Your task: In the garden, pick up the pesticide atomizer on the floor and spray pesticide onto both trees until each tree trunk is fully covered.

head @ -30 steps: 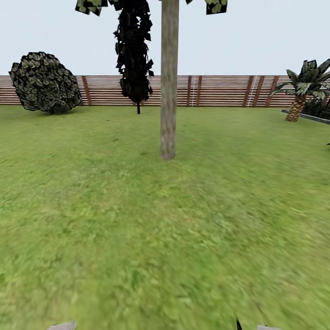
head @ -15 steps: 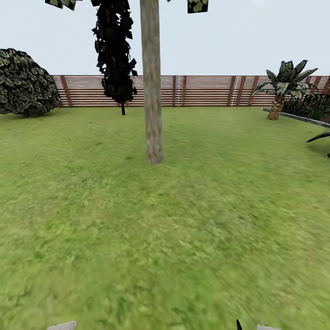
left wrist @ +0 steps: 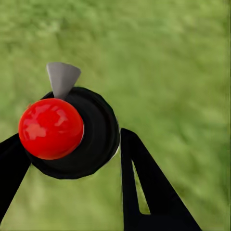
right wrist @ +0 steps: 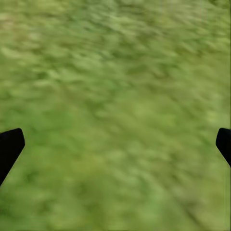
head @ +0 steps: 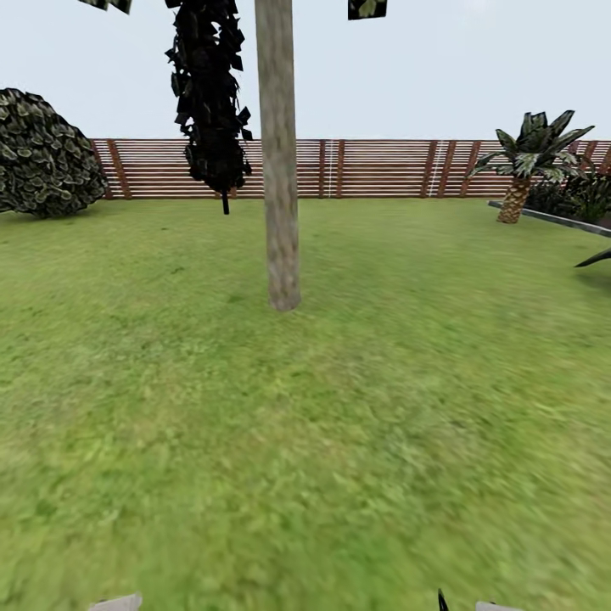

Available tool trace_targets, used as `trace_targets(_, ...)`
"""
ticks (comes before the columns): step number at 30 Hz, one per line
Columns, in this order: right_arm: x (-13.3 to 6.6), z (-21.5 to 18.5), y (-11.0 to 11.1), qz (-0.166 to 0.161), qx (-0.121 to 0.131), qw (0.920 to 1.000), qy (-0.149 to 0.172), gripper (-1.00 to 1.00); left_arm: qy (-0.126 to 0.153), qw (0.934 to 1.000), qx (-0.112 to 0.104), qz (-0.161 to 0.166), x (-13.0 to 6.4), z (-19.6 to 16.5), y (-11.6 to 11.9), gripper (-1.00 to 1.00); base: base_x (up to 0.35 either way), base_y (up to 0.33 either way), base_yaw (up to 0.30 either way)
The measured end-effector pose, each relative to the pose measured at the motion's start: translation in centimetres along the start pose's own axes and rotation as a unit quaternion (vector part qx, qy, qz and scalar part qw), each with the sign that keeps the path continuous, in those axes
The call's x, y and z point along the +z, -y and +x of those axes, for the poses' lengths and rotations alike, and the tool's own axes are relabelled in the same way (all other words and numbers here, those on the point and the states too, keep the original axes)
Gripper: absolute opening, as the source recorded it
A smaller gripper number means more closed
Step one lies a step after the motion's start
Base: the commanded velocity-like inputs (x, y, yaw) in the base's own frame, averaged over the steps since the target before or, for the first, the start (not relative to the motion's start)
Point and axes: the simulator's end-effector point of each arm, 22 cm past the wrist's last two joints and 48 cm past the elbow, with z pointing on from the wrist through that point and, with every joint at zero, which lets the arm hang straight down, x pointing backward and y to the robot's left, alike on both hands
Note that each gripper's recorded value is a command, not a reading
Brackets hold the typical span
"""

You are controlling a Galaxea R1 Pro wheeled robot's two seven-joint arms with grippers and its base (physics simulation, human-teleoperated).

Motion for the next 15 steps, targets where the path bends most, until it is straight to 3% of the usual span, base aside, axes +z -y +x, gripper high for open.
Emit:
trace_targets(6, 0.00, -0.02, -0.02, 0.000, 0.000, 1.0000, 0.000, 1.00, 0.000, 1.0000, 0.000, 0.000, 0.00, -0.01, 0.00, -1.00, 0.336, 0.000, -0.045)
trace_targets(11, 0.01, -0.07, 0.02, 0.000, 0.000, 1.0000, 0.001, 1.00, 0.000, 1.0000, 0.000, 0.000, 0.01, -0.02, 0.01, -1.00, 0.336, 0.000, -0.237)
trace_targets(15, 0.02, -0.08, -0.01, 0.000, 0.000, 1.0000, 0.001, 1.00, 0.000, 1.0000, 0.000, 0.000, 0.00, -0.01, 0.00, -1.00, 0.336, 0.000, -0.089)
